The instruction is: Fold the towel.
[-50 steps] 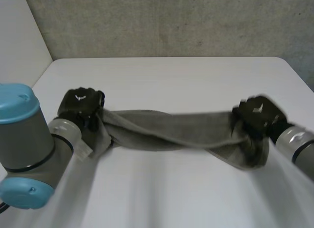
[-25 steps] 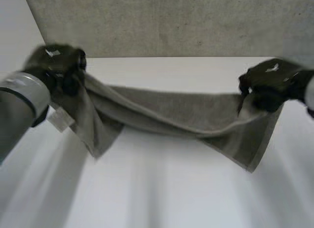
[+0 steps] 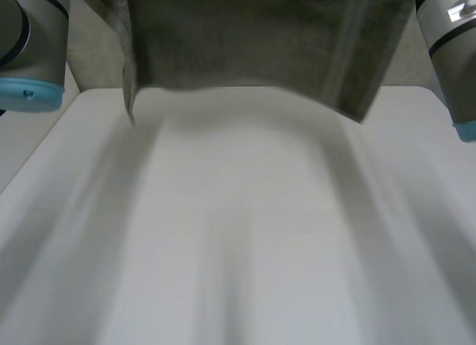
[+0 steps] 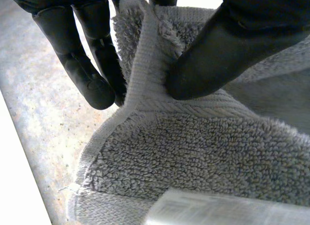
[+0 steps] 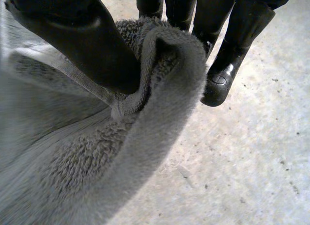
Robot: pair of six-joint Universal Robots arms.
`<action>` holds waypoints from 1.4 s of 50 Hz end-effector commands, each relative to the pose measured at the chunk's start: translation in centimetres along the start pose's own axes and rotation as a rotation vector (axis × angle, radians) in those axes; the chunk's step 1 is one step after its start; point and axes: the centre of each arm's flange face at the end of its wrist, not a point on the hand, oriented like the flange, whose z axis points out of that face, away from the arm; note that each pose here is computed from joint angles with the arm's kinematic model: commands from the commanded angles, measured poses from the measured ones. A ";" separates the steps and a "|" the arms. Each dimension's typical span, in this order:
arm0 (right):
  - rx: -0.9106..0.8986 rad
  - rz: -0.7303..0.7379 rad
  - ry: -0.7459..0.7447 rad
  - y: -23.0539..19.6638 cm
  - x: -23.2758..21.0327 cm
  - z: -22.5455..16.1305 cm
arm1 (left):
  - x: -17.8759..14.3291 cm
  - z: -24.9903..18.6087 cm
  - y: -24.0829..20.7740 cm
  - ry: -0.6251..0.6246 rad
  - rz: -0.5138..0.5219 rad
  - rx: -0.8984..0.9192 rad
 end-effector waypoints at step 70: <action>-0.824 0.176 -0.536 8.4 -8.5 -26.3 | 4.1 -24.7 16.7 0.377 0.151 -0.666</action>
